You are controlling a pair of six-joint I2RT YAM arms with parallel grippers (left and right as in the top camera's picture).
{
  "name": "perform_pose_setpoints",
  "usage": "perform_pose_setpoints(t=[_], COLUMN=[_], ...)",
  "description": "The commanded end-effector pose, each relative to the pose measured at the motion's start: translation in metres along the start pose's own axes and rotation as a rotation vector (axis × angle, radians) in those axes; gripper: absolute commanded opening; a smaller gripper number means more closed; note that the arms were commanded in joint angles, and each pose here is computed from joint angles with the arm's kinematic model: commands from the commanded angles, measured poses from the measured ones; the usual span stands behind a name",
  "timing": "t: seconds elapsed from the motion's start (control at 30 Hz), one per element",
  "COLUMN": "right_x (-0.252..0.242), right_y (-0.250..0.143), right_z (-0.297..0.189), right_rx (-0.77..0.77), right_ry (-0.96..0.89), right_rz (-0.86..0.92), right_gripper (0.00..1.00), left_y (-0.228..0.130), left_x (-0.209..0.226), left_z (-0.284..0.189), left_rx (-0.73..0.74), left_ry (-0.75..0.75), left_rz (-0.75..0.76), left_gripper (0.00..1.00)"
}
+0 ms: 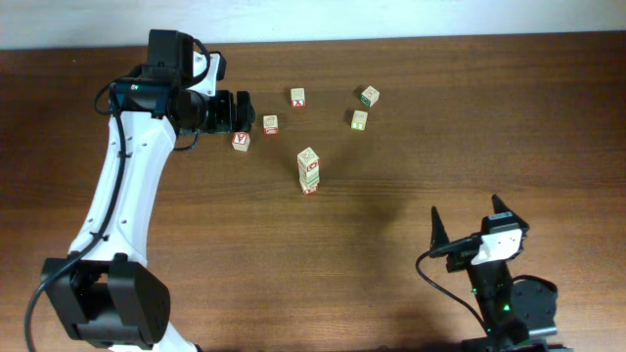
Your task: Rotate 5 blocks
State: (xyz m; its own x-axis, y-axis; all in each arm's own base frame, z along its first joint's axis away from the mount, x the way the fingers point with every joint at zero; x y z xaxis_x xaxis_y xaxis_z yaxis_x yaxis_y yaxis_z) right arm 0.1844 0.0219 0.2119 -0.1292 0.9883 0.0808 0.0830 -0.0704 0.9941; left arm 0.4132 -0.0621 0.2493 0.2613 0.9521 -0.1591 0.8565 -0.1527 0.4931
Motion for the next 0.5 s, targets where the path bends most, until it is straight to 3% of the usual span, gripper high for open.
perform_pose_setpoints(t=[0.0, 0.13, 0.47], right_x=[-0.002, -0.001, -0.005], right_y=[-0.023, -0.048, -0.05], right_z=[0.0, 0.004, 0.004], right_rx=[0.001, -0.008, -0.002], right_ry=[0.007, 0.033, -0.002], right_rz=[0.002, 0.005, 0.005], right_gripper=[0.99, 0.99, 0.99], left_y=[0.004, 0.004, 0.004], left_x=[0.0, 0.0, 0.0], left_z=[-0.007, -0.007, -0.007], left_rx=[-0.021, -0.021, -0.021], left_ry=[0.009, 0.009, 0.009], left_rz=[0.01, 0.01, 0.01], left_gripper=[0.99, 0.99, 0.99])
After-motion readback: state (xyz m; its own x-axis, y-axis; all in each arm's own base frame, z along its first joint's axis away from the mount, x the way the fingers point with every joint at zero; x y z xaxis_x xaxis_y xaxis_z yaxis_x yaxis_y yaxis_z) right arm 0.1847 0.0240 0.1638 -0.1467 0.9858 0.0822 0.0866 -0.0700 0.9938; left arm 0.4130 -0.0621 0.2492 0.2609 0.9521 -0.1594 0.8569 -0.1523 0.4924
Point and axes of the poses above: each gripper's point midway between its finger pads, its own z axis out along the fingers, its own x axis along the line the jaws close on, y = z × x, the point moved 6 cm from there along -z, back along the fingers, and after that the axes turned 9 degrees about z, right-handed, at the moved point
